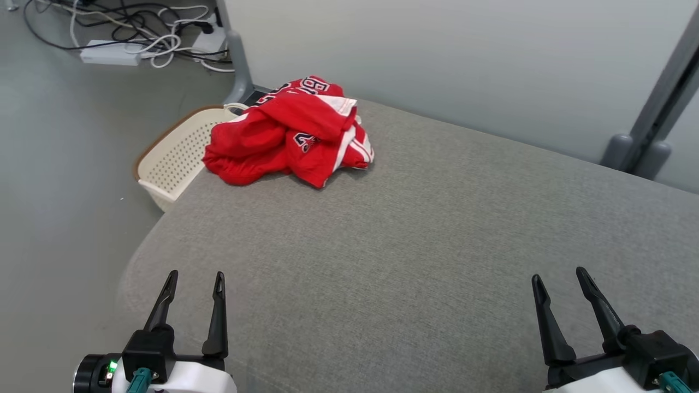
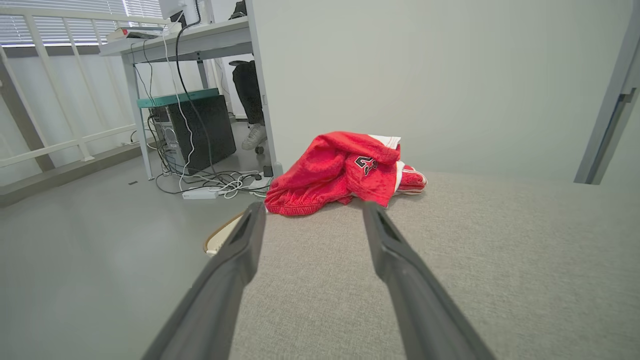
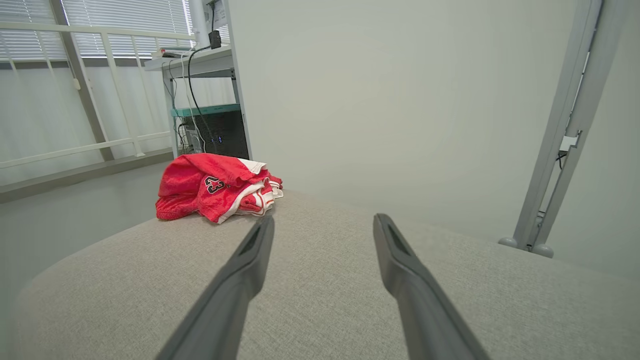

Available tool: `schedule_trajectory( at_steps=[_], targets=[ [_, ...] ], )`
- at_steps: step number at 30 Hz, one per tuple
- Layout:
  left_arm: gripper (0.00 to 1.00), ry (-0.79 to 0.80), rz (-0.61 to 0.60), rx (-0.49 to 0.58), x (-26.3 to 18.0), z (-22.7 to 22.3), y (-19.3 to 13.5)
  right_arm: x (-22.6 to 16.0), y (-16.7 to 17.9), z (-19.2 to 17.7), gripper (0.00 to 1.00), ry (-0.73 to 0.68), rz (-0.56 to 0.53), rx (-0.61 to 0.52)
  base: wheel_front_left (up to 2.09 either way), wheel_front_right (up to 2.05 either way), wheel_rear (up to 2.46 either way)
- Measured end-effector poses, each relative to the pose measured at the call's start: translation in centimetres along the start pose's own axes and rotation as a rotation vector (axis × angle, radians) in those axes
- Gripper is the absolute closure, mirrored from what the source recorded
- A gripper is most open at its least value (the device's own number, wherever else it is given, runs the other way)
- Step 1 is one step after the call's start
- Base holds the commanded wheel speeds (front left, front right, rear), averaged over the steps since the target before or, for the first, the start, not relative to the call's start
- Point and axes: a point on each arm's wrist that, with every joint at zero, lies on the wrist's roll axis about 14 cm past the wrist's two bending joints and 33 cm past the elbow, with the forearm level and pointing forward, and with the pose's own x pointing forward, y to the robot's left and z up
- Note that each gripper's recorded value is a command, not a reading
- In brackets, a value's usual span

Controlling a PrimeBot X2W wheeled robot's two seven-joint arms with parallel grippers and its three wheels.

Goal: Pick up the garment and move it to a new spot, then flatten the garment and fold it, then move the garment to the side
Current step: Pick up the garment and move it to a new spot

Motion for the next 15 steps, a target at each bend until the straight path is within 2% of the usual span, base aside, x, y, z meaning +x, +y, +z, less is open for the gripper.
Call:
schedule_trajectory(
  at_steps=[5,15],
  targets=[
    [0.0,0.005,0.045,-0.002,-0.7,-0.1,1.4,1.0,1.4,-0.2,0.0,0.002,0.047,0.011,0.0,0.0,0.0],
    [0.0,0.008,0.049,-0.002,-0.4,-0.1,1.5,1.1,1.0,-0.5,0.0,0.006,0.037,0.016,0.0,0.0,0.0]
  ],
)
